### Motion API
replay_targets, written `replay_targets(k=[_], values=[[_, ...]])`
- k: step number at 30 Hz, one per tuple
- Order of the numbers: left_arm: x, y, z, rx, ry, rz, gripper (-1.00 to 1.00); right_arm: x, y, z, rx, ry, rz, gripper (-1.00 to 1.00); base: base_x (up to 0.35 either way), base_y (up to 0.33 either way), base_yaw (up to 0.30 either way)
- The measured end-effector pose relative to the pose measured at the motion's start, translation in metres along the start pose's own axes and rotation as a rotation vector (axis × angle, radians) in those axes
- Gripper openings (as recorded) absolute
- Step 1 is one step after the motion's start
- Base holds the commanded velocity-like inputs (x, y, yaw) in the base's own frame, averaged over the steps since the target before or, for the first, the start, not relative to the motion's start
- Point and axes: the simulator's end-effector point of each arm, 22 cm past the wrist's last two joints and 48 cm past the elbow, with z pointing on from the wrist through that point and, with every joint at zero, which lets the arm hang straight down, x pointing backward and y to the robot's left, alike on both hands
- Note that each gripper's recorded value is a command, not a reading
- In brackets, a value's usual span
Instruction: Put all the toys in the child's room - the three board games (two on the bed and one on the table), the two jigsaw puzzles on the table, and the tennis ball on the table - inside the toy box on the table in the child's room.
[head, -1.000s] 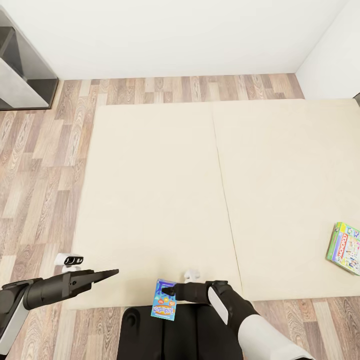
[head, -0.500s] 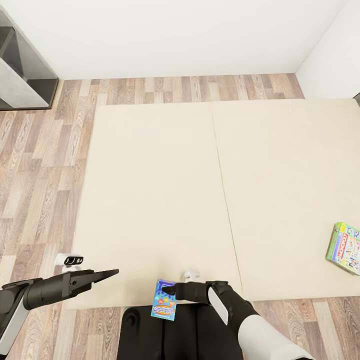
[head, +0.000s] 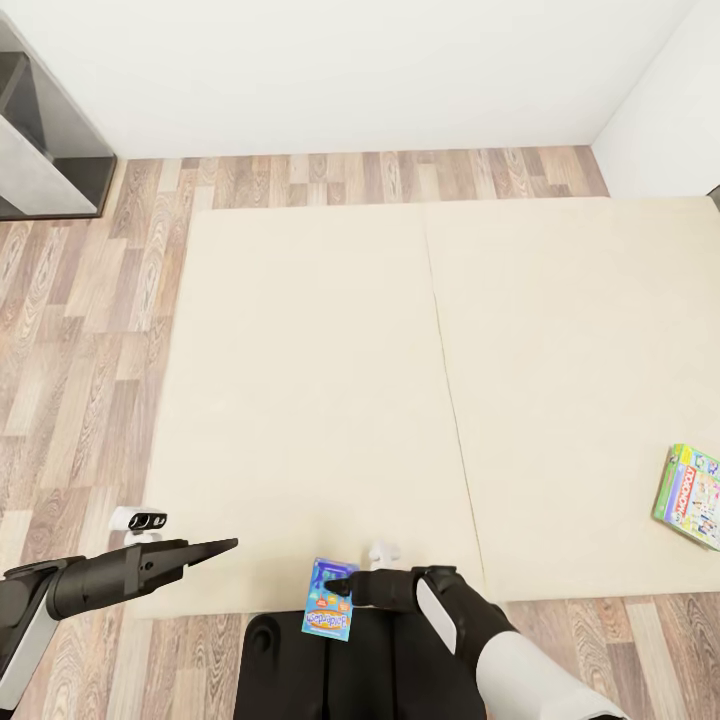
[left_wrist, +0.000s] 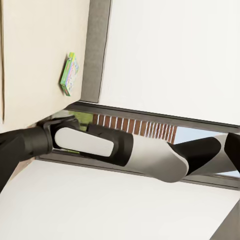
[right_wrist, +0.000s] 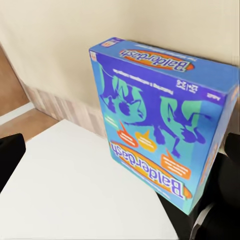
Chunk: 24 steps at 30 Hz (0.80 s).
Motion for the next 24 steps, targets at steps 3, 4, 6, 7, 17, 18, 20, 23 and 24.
replay_targets(k=[3,4,6,7,17,18,20,23,24], values=[[0.000,0.001,0.000,0.000,0.000,-0.002,1.00,0.007,-0.003,0.001,0.004,0.014,0.010,1.00,0.000,0.000,0.000],[0.000,0.001,0.000,0.000,0.000,-0.002,1.00,0.009,-0.004,0.002,0.005,0.017,0.014,1.00,0.000,0.000,0.000],[0.000,0.002,0.000,-0.001,0.000,-0.004,1.00,0.011,-0.005,0.002,0.005,0.022,0.018,1.00,0.000,0.000,0.000],[0.001,0.002,0.000,-0.001,0.000,-0.005,1.00,0.012,-0.005,0.003,0.006,0.024,0.021,1.00,0.000,0.000,0.000],[0.002,0.006,0.000,-0.005,0.001,-0.014,1.00,0.017,-0.008,0.005,0.007,0.032,0.025,1.00,0.000,0.000,0.000],[0.002,0.006,0.000,-0.005,0.001,-0.014,1.00,0.017,-0.008,0.005,0.008,0.033,0.024,1.00,0.000,0.000,0.000],[0.002,0.006,0.000,-0.005,0.001,-0.015,1.00,0.018,-0.009,0.005,0.008,0.034,0.024,1.00,0.000,0.000,0.000],[0.002,0.006,0.000,-0.005,0.001,-0.015,1.00,0.018,-0.009,0.005,0.008,0.034,0.023,1.00,0.000,0.000,0.000],[0.002,0.006,0.000,-0.005,0.001,-0.015,1.00,0.018,-0.009,0.005,0.008,0.034,0.023,1.00,0.000,0.000,0.000]])
